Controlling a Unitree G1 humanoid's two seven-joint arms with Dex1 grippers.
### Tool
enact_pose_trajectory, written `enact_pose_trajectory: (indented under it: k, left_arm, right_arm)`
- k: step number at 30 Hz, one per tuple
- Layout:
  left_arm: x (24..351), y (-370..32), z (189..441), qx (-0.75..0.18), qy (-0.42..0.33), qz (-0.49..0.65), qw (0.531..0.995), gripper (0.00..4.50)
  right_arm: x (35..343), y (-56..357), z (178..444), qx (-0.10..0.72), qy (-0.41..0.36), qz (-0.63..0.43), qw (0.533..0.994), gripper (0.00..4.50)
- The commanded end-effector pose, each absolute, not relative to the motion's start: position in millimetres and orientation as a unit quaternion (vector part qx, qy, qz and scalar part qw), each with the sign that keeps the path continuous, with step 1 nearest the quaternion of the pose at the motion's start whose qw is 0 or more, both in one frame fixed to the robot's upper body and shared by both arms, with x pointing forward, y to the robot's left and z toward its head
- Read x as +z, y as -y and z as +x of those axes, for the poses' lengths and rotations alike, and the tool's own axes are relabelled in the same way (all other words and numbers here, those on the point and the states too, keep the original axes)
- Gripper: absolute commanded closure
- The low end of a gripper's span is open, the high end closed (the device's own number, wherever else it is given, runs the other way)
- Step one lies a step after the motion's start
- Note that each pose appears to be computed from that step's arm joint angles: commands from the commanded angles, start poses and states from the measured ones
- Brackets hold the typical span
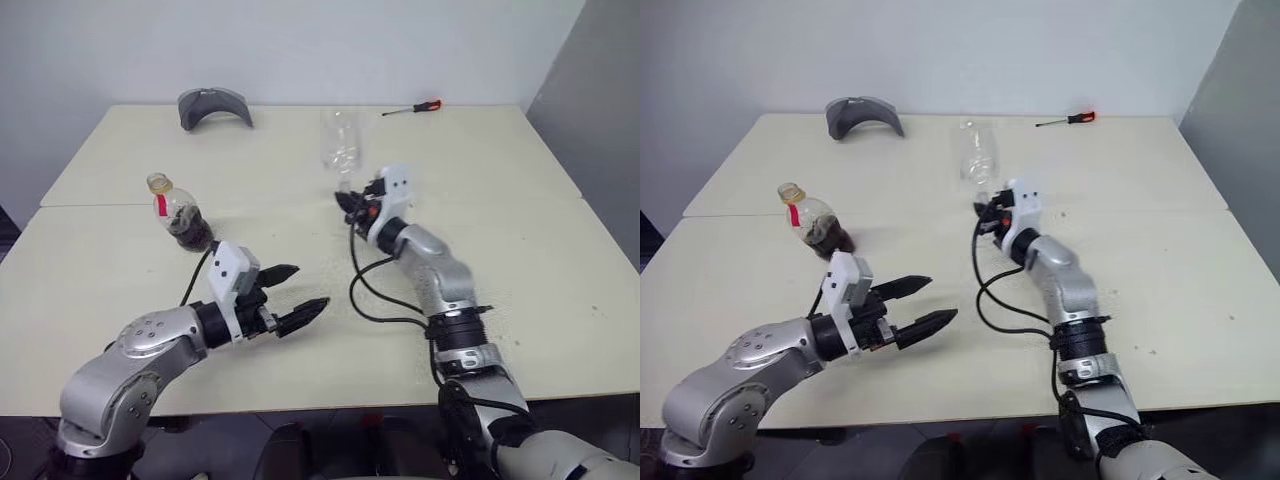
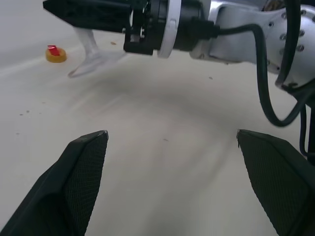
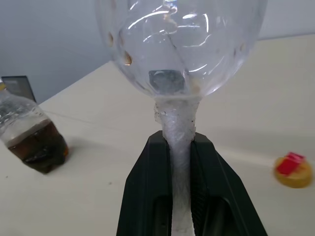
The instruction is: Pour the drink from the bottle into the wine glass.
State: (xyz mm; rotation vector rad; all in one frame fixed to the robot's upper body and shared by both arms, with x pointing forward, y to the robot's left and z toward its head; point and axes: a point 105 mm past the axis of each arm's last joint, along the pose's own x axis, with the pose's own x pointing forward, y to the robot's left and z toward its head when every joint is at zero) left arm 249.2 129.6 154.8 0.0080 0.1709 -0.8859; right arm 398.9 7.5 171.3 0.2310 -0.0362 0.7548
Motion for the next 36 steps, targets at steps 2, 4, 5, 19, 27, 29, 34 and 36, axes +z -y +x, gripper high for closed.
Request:
enact_pose_trajectory:
  k: [2,4,5,19,27,29,34,36]
  left_arm:
    - [173,-145,237,-0.358,-0.046,0.009,0.933,0.0]
    - [173,-158,237,-0.304,-0.041,0.007,0.952,0.0]
    - [173,-164,236,-0.279,-0.037,0.008,0.96,0.0]
    - [162,-172,229,-0.172,-0.03,-0.028,0.984,0.0]
    - [167,-165,239,-0.194,-0.017,-0.027,0.98,0.0]
    - [167,-166,240,-0.193,-0.018,-0.027,0.981,0.0]
    - [168,-169,243,-0.186,-0.016,-0.033,0.982,0.0]
    - [170,-167,242,-0.191,-0.011,-0.029,0.981,0.0]
  right_arm:
    - [177,-44,383,0.422,0.095,0.093,0.897,4.35]
    - [173,-57,375,0.438,0.114,0.086,0.887,4.35]
    - [174,-61,373,0.439,0.12,0.094,0.885,4.35]
    - [131,-52,380,0.398,0.089,0.141,0.902,4.35]
    - [94,-45,379,0.383,0.029,0.069,0.921,4.35]
    - [94,-39,378,0.386,0.031,0.059,0.92,4.35]
    - [89,-9,373,0.386,0.024,0.012,0.922,4.35]
    - [93,-1,372,0.383,0.031,0.003,0.923,4.35]
